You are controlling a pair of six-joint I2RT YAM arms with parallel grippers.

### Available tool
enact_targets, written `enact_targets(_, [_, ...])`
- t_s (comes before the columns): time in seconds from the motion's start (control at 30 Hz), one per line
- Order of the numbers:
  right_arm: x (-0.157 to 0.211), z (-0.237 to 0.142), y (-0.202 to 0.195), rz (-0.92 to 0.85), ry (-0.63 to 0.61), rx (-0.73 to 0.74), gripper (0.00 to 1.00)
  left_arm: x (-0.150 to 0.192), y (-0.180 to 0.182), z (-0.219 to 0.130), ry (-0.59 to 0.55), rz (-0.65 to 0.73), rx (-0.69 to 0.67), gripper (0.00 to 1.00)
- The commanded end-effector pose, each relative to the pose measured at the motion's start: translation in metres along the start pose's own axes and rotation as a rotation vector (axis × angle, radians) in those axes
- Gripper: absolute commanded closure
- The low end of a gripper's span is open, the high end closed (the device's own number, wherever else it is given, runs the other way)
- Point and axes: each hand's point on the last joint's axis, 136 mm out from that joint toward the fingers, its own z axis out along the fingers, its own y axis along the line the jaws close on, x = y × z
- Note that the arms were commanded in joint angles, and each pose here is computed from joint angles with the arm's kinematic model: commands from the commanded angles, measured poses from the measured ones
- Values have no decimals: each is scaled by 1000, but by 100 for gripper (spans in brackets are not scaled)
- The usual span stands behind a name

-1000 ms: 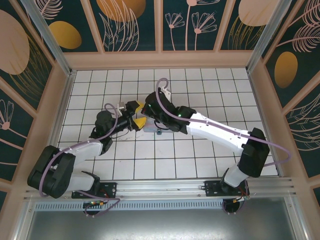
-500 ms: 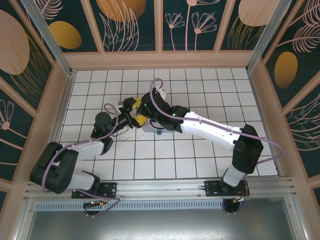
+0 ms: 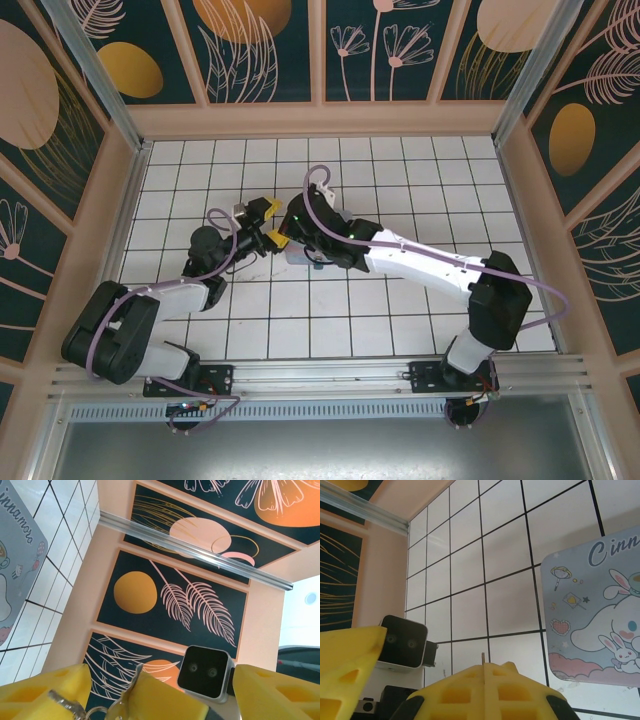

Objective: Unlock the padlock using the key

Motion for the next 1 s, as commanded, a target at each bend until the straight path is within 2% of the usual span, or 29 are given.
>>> enact_targets(0.0, [-10,-15,15,27,-30,-64,100,2,-1,-1,4,31,16,26])
enact_targets(0.5, [-10,-20,14,32,-30,-76,100,-3,6,-1,-19,50,-15,38])
enact_targets(0.97, [-9,-22,13,34,-31,-82,100,-5,11,-2,-31,61,-32,53])
